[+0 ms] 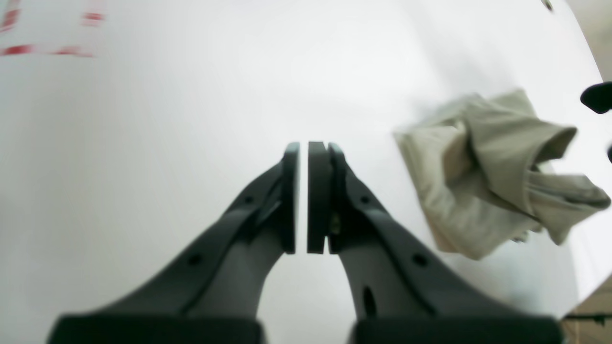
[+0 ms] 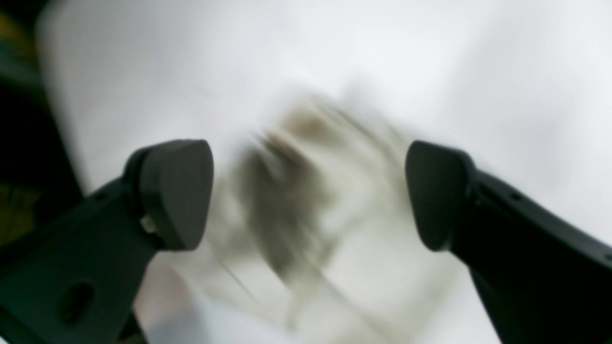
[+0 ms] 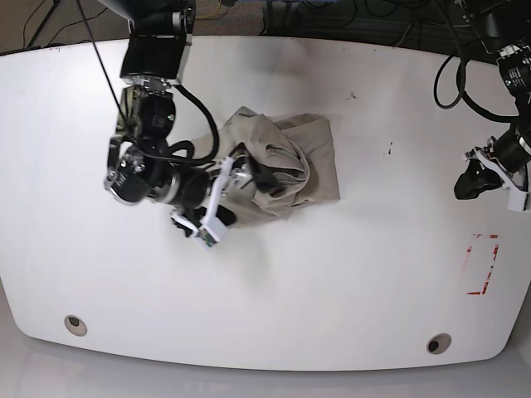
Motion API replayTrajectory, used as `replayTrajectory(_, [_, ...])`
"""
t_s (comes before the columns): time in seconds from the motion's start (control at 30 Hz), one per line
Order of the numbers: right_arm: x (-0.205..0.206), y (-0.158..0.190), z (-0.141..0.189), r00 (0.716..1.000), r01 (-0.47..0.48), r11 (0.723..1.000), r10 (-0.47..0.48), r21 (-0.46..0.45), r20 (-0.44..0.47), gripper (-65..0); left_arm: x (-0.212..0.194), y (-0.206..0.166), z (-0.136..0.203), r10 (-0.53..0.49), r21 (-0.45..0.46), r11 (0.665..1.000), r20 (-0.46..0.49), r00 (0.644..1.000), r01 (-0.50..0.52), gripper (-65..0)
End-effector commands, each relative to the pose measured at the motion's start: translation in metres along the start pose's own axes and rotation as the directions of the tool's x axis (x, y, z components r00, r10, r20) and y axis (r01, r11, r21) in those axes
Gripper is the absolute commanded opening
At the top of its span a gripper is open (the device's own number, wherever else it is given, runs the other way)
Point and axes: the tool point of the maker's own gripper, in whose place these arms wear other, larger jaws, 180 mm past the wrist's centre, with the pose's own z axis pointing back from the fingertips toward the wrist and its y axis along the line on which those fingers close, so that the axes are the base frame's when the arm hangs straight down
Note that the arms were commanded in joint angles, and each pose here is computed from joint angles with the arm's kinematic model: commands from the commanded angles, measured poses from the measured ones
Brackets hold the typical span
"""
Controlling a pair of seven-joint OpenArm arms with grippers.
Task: Layout the t-shirt on the table in an organized manner, then fold the t-shirt properly
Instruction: 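Tuck the loose fabric under the bundle with the right gripper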
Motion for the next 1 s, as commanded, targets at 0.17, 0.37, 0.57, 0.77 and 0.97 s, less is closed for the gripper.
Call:
replayTrajectory(0.17, [-0.017,0.012,-0.009,0.998,0.067,0.996,-0.067,0.062,0.003,-3.8,0.013,-0.008,-0.001,-0.038,-0.028,0.999,0.025,0.999,0.038,-63.8])
replayTrajectory(0.37, [-0.012,0.047,-0.031,0.996,0.082,0.985,-0.085,0.154,0.012,-3.8,0.011,-0.012,-0.005,-0.042,-0.040,0.998,0.014,0.999,0.043,-63.8])
replayTrajectory(0.57, [0.008,0.091,-0.051,0.999,0.029,0.966,-0.038,0.258,0.027,-3.8,0.011,-0.013,-0.004,-0.046,-0.041,0.998,0.015,0.999,0.046,-63.8])
replayTrajectory(0.77, [0.015,0.110,-0.074,1.000,-0.019,0.953,0.020,0.301,0.000,-3.8,0.011,-0.012,-0.003,-0.045,-0.037,0.998,0.014,0.999,0.045,-63.8])
replayTrajectory(0.97, [0.041,0.119,-0.084,0.997,-0.035,0.931,0.010,0.363,0.071,-3.8,0.006,-0.010,-0.002,-0.042,-0.032,0.999,0.004,0.999,0.042,-63.8])
